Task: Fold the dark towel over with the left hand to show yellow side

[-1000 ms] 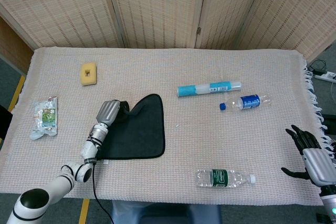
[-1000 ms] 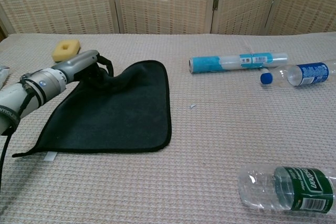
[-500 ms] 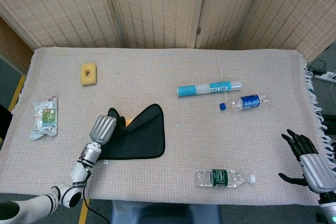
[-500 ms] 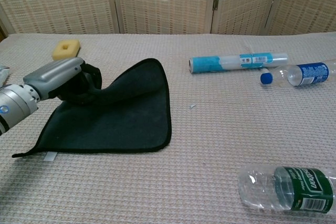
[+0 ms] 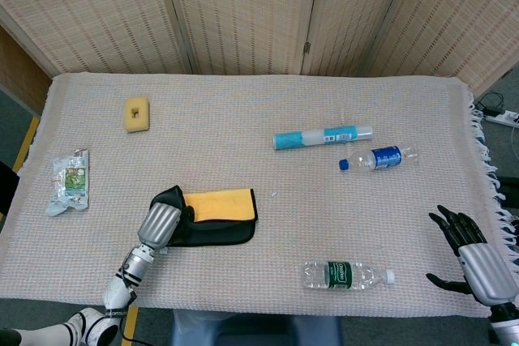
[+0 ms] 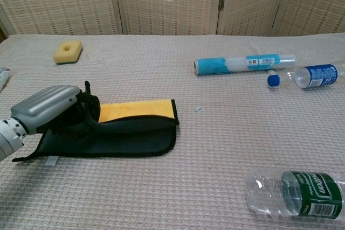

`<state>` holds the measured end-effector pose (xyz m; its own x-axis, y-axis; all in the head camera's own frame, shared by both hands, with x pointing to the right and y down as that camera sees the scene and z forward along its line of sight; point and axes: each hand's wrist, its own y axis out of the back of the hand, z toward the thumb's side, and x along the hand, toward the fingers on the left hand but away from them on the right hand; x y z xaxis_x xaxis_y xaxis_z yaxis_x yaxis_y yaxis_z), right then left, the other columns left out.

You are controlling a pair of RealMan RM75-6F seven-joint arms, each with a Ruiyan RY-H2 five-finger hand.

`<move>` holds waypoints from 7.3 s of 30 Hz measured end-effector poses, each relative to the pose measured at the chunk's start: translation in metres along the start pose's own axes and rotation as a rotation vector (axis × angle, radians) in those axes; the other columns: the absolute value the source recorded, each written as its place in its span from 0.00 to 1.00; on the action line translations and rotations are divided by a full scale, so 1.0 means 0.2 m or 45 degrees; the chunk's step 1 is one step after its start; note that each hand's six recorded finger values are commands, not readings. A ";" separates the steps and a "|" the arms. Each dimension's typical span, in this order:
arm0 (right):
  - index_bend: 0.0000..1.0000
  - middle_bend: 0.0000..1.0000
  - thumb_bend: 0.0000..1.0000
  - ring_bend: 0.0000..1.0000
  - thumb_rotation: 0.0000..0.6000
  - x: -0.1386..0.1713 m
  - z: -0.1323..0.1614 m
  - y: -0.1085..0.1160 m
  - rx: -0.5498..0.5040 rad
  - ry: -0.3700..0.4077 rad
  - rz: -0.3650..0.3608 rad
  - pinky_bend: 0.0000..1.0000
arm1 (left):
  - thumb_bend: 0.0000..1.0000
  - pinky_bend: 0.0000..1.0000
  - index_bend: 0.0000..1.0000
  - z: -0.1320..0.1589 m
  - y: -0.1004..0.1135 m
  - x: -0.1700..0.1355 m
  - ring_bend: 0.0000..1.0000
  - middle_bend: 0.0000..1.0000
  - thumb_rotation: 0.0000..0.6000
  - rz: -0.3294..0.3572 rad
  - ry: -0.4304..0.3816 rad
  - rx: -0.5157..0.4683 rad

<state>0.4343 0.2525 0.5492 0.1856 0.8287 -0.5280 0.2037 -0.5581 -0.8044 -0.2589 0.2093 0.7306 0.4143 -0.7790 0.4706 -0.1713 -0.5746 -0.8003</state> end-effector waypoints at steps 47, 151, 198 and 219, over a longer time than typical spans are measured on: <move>0.00 0.00 0.12 0.00 1.00 -0.03 0.01 -0.04 0.008 -0.001 0.037 0.00 | 0.46 1.00 0.41 -0.05 -0.04 -0.18 1.00 1.00 1.00 0.050 -0.045 0.102; 0.00 0.00 0.12 0.00 1.00 -0.05 0.04 -0.09 0.030 0.021 0.083 0.00 | 0.37 1.00 0.69 -0.24 0.05 -0.29 1.00 1.00 1.00 0.274 -0.070 0.034; 0.00 0.00 0.12 0.00 1.00 -0.04 0.05 -0.10 0.033 0.029 0.091 0.00 | 0.36 1.00 0.28 -0.28 -0.02 -0.39 1.00 1.00 1.00 0.220 0.000 0.025; 0.00 0.00 0.12 0.00 1.00 -0.03 0.05 -0.08 0.020 0.052 0.084 0.00 | 0.54 1.00 0.33 -0.16 0.30 -0.50 1.00 1.00 1.00 0.156 0.003 0.186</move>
<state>0.4196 0.2573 0.5624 0.2375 0.7874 -0.5689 0.1746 -0.6107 -0.7723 -0.3382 0.2447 0.6484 0.3963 -0.8416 0.3670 -0.0889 -0.4330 -0.8970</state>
